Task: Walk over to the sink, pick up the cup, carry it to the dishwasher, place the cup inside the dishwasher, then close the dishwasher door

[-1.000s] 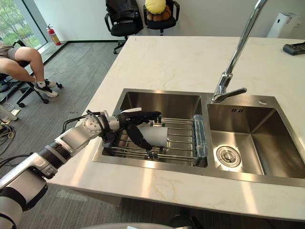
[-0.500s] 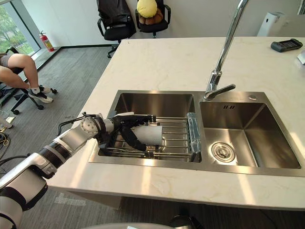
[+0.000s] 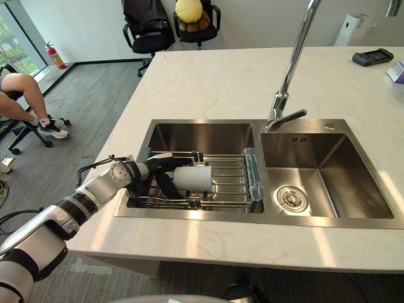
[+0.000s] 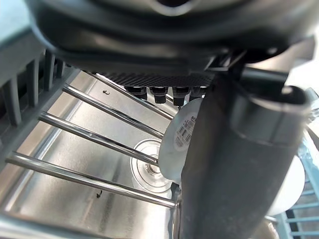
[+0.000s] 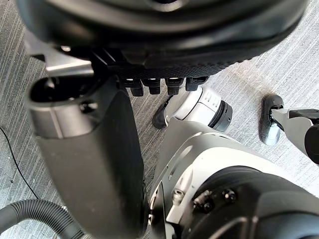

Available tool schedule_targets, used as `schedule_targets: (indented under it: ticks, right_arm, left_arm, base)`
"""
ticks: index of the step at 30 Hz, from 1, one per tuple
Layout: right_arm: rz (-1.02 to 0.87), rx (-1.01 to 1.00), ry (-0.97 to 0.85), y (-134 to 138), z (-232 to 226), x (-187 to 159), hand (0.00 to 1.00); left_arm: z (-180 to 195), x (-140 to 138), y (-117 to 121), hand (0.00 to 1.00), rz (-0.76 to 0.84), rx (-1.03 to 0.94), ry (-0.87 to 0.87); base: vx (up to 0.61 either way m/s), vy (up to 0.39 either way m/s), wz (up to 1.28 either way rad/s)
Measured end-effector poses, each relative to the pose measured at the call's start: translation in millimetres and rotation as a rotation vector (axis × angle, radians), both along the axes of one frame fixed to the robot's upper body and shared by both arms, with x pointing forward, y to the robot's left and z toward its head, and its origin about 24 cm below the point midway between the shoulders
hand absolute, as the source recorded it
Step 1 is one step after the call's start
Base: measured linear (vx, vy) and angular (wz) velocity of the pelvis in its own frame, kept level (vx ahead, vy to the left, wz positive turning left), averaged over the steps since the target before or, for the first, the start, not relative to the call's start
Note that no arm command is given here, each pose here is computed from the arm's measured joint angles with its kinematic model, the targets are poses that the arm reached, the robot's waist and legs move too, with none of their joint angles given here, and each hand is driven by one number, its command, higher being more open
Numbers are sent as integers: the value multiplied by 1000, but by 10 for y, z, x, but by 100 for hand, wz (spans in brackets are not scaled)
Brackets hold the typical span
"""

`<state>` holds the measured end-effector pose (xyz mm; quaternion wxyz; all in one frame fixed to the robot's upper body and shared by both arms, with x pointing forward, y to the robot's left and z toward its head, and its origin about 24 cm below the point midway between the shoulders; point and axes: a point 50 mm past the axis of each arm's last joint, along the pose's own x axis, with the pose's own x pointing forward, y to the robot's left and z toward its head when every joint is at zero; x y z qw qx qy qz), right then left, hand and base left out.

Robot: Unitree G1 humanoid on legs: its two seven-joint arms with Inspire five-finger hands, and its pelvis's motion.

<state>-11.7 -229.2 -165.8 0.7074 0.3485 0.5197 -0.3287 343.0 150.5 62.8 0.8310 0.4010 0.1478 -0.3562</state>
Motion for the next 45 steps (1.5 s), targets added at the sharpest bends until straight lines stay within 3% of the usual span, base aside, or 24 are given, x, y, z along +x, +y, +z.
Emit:
schedule_targets:
  ticks: [20, 28, 45]
  right_arm:
    - [9, -1, -18, -26, 10, 3, 100]
    - [9, -4, -18, -43, 13, 0, 100]
    - [-20, 2, -25, -51, 14, -29, 100]
  left_arm:
    - [7, -114, -63, 100, -92, 22, -231]
    - [134, -230, -257, 100, -179, -55, -328]
    - [218, -274, -405, 100, -234, -104, -272]
  base:
    - [-8, -7, 0]
    - [0, 0, 0]
    - [0, 0, 0]
